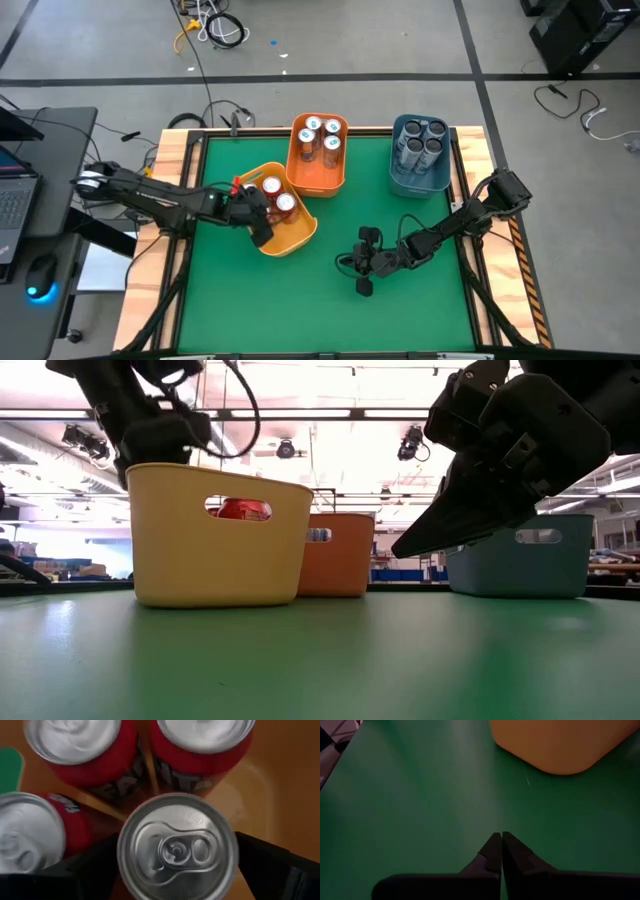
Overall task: Sort soda cans
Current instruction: Put the orange soda can into the yellow bin, then adjust the bins
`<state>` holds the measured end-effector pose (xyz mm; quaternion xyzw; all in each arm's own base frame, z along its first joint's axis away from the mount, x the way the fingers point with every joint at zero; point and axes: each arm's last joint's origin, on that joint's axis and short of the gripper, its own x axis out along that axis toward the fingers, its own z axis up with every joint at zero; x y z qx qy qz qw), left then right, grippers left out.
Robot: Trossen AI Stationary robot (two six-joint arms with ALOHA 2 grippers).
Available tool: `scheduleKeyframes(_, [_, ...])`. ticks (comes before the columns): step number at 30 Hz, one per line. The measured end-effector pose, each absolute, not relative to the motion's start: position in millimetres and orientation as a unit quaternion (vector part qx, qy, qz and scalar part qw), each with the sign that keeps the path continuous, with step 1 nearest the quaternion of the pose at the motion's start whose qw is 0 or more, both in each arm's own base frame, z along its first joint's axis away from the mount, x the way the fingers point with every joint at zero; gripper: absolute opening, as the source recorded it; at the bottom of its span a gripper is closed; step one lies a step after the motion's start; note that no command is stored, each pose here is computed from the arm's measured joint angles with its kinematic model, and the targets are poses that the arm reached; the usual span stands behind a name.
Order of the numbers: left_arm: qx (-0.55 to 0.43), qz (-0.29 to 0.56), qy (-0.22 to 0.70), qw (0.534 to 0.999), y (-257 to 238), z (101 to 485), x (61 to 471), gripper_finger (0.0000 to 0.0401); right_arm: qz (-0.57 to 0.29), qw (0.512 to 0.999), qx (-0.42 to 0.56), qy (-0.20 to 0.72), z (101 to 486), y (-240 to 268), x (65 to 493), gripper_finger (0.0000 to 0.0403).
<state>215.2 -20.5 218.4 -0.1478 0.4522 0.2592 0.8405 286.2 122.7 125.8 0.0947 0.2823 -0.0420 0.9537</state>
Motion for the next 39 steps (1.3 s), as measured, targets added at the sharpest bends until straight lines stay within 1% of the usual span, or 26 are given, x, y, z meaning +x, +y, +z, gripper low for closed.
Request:
scheduleKeyframes(4, [-0.138,0.261,0.468,0.833,-21,211,219,0.0363,-0.043,0.953,0.097,0.282,126,123,286,0.0001])
scheduleKeyframes(8, [-0.128,0.255,0.473,0.834,-21,212,220,0.0362,-0.043,0.953,0.098,0.282,126,123,286,0.0001])
scheduleKeyframes(22, [-0.084,0.236,0.466,0.849,-22,261,229,0.0363,-0.052,0.955,0.096,0.277,127,115,290,0.0001])
scheduleKeyframes(26, [-0.058,0.24,0.458,0.854,-23,274,230,0.0351,-0.062,0.959,0.09,0.262,136,108,302,0.0001])
scheduleKeyframes(28, [-0.03,0.235,0.446,0.863,-28,281,231,0.0334,-0.068,0.961,0.086,0.255,142,103,310,0.0])
scheduleKeyframes(32, [0.025,0.173,0.404,0.898,-52,292,235,0.0282,-0.093,0.959,0.084,0.253,152,88,323,0.0])
scheduleKeyframes(35, [0.053,0.117,0.368,0.921,-74,294,236,0.0227,-0.126,0.956,0.081,0.252,155,76,328,0.0])
scheduleKeyframes(39, [0.064,0.065,0.33,0.94,-98,285,234,0.0145,-0.151,0.952,0.082,0.252,153,64,331,0.0])
